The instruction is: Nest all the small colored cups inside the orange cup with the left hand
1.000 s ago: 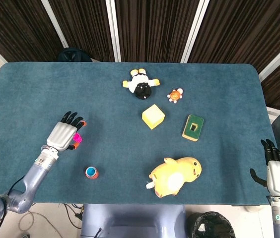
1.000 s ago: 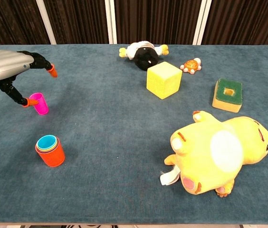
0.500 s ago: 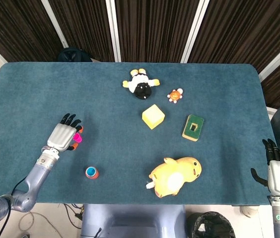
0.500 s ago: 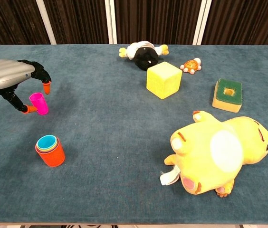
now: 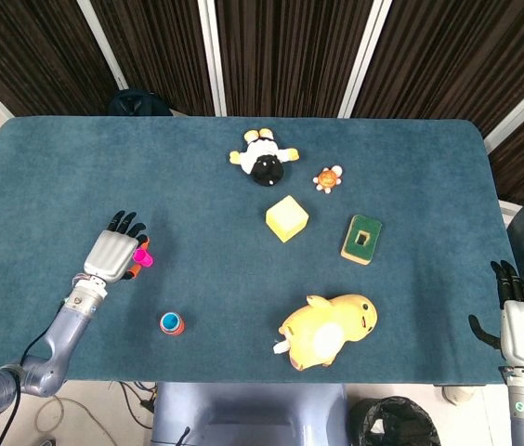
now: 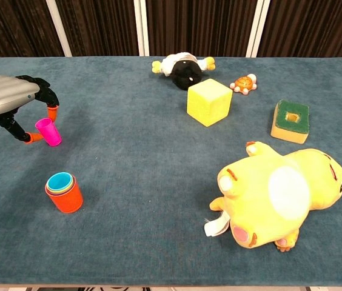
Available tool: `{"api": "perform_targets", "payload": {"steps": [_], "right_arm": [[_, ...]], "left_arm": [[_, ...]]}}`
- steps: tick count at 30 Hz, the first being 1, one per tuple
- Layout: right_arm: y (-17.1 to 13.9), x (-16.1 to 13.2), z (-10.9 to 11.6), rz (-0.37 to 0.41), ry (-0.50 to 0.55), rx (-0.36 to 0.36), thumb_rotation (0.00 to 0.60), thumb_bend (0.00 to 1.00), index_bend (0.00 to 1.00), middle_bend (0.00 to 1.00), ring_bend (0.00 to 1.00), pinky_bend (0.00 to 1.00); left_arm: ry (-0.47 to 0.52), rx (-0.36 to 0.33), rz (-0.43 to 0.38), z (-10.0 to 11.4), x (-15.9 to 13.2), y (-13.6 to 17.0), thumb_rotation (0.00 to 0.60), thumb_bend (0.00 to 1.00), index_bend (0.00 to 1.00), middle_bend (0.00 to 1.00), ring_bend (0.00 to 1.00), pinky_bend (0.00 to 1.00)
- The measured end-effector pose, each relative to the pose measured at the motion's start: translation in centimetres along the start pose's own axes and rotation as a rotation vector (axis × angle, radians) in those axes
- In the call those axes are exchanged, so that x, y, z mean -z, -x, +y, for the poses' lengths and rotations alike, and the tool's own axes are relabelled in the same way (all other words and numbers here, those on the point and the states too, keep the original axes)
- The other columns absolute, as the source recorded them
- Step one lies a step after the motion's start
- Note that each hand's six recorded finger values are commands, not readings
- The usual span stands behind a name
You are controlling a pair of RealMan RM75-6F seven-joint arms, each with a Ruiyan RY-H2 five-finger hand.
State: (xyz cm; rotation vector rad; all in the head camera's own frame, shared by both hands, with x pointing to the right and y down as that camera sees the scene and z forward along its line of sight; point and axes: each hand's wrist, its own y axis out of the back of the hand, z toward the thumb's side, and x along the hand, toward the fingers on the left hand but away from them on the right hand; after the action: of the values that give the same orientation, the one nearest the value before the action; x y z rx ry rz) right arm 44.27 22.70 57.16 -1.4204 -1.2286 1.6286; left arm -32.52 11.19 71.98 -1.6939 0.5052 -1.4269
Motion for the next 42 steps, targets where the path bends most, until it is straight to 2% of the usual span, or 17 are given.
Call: {"api": "perform_targets", "payload": {"steps": [8, 18, 25, 30, 34, 42], "right_arm": [[0.0, 0.0, 0.0, -0.003, 0.006, 0.004, 0.6, 0.34, 0.07, 0.08, 0.2, 0.1], [0.0, 0.0, 0.0, -0.003, 0.008, 0.005, 0.6, 0.34, 0.07, 0.08, 0.2, 0.1], [0.0, -0.1, 0.0, -0.001, 0.007, 0.003, 0.6, 0.34, 0.07, 0.08, 0.2, 0.1], [0.0, -0.1, 0.0, -0.003, 0.009, 0.002, 0.6, 0.34, 0.07, 0.08, 0.2, 0.1], [0.0, 0.0, 0.1, -0.002, 0.011, 0.005, 0.6, 0.34, 0.07, 0.08, 0.2, 0.1], [0.1, 0.1, 0.2, -0.004, 0.01, 0.006, 0.6, 0.34, 0.07, 0.08, 0.2, 0.1]], "left_arm": [[0.016, -0.019, -0.012, 0.4, -0.4, 0.0, 0.6, 0.31, 0.51, 0.24, 0.0, 0.01], [0.089, -0.042, -0.05, 1.7, -1.4, 0.7, 0.6, 0.32, 0.51, 0.24, 0.0, 0.01], [0.134, -0.077, -0.17, 4.6, -4.8, 3.1, 0.6, 0.32, 0.51, 0.24, 0.0, 0.01], [0.153, -0.069, -0.265, 6.6, -7.4, 5.6, 0.6, 0.32, 0.51, 0.24, 0.0, 0.01], [0.129, -0.062, -0.33, 8.1, -8.9, 7.7, 0.6, 0.32, 0.51, 0.24, 0.0, 0.01], [0.055, -0.043, -0.386, 8.4, -10.2, 10.0, 0.6, 0.31, 0.51, 0.24, 0.0, 0.0]]}}
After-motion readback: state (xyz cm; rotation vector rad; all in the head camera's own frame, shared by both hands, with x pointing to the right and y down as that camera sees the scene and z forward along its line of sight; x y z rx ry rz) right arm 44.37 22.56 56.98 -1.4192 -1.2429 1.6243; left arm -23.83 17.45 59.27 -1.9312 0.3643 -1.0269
